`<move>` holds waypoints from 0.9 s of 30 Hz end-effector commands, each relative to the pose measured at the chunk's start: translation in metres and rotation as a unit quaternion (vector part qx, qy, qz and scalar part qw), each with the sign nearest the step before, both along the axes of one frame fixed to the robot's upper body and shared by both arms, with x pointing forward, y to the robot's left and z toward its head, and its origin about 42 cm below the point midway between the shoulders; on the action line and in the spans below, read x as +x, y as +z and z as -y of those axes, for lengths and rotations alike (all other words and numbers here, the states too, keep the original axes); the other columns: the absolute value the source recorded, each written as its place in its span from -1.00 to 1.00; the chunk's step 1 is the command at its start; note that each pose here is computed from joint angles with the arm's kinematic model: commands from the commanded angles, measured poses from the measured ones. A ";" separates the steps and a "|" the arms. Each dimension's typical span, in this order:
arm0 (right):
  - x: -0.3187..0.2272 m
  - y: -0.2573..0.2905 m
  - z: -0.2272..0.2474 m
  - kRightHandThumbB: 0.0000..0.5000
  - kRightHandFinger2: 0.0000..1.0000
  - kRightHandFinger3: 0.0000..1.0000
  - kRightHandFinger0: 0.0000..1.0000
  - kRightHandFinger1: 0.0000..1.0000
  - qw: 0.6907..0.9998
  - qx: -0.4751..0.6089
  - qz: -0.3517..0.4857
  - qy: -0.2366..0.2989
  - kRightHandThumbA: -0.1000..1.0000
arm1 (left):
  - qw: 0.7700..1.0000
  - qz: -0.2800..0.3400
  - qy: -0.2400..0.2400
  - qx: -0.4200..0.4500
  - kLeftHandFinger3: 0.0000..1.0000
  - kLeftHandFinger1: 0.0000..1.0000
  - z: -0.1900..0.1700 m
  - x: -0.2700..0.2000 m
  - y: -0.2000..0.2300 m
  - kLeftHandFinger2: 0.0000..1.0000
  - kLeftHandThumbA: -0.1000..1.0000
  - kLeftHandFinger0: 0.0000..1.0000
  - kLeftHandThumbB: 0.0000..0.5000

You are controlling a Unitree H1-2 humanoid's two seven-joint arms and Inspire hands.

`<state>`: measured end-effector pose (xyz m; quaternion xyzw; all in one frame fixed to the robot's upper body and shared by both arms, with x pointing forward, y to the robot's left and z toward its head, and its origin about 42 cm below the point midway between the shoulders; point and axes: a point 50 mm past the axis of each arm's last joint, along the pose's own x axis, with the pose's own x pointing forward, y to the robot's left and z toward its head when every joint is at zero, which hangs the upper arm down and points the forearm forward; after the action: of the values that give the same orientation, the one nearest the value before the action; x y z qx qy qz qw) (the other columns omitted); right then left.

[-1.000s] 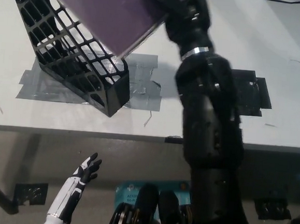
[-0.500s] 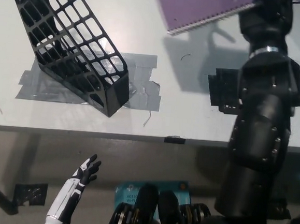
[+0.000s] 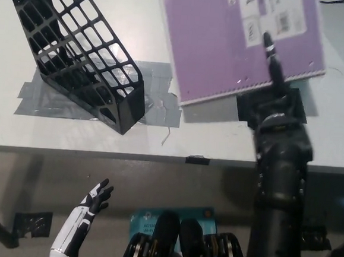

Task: A shelf with a book inside it is placed on the center of the desk infront of the robot. The robot uses its right hand to grab the book, take it out and hand it to a person.

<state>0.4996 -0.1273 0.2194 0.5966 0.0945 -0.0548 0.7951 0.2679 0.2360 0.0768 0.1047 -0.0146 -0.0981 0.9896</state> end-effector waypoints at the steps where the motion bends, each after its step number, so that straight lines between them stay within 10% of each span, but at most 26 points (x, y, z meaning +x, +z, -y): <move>1: 0.011 -0.018 -0.021 -1.00 -0.94 -0.17 -1.00 -1.00 1.000 0.009 -0.006 0.007 0.82 | 0.999 0.031 -0.010 -0.010 1.00 1.00 -0.004 0.002 0.012 1.00 1.00 1.00 0.04; 16: 0.008 -0.074 -0.046 -0.98 -0.55 -0.36 -1.00 -1.00 0.996 -0.020 -0.082 0.015 0.88 | 0.999 0.039 -0.007 -0.012 1.00 1.00 -0.006 0.009 0.017 1.00 1.00 1.00 0.09; 17: 0.007 -0.075 -0.046 -0.46 0.02 0.19 -0.66 -0.51 0.997 -0.026 -0.076 0.016 0.79 | 0.999 0.040 -0.006 -0.012 1.00 1.00 -0.007 0.008 0.017 1.00 1.00 1.00 0.07; 18: 0.006 -0.076 -0.046 -0.28 -0.09 0.16 -0.66 -0.53 0.997 -0.033 -0.069 0.018 0.72 | 0.999 0.041 -0.007 -0.011 1.00 1.00 -0.007 0.008 0.017 1.00 1.00 1.00 0.07; 19: 0.004 -0.075 -0.046 0.15 0.70 0.94 -0.02 0.22 0.998 -0.042 -0.031 0.030 0.85 | 0.999 0.041 -0.006 -0.011 1.00 1.00 -0.008 0.007 0.017 1.00 1.00 1.00 0.08; 20: 0.003 -0.071 -0.046 0.31 1.00 1.00 1.00 1.00 0.997 -0.058 0.017 0.049 1.00 | 0.999 0.040 -0.004 -0.011 1.00 1.00 -0.008 0.007 0.017 1.00 1.00 1.00 0.11; 27: -0.009 -0.018 -0.044 0.83 1.00 1.00 1.00 1.00 0.957 -0.141 0.231 0.105 1.00 | 0.999 0.043 -0.006 -0.009 1.00 1.00 -0.007 0.007 0.016 1.00 1.00 1.00 0.07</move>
<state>0.5025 -0.0925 0.1555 0.5365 0.0886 -0.0031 0.8392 0.2738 0.2392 0.0817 0.0991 -0.0237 -0.0917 0.9906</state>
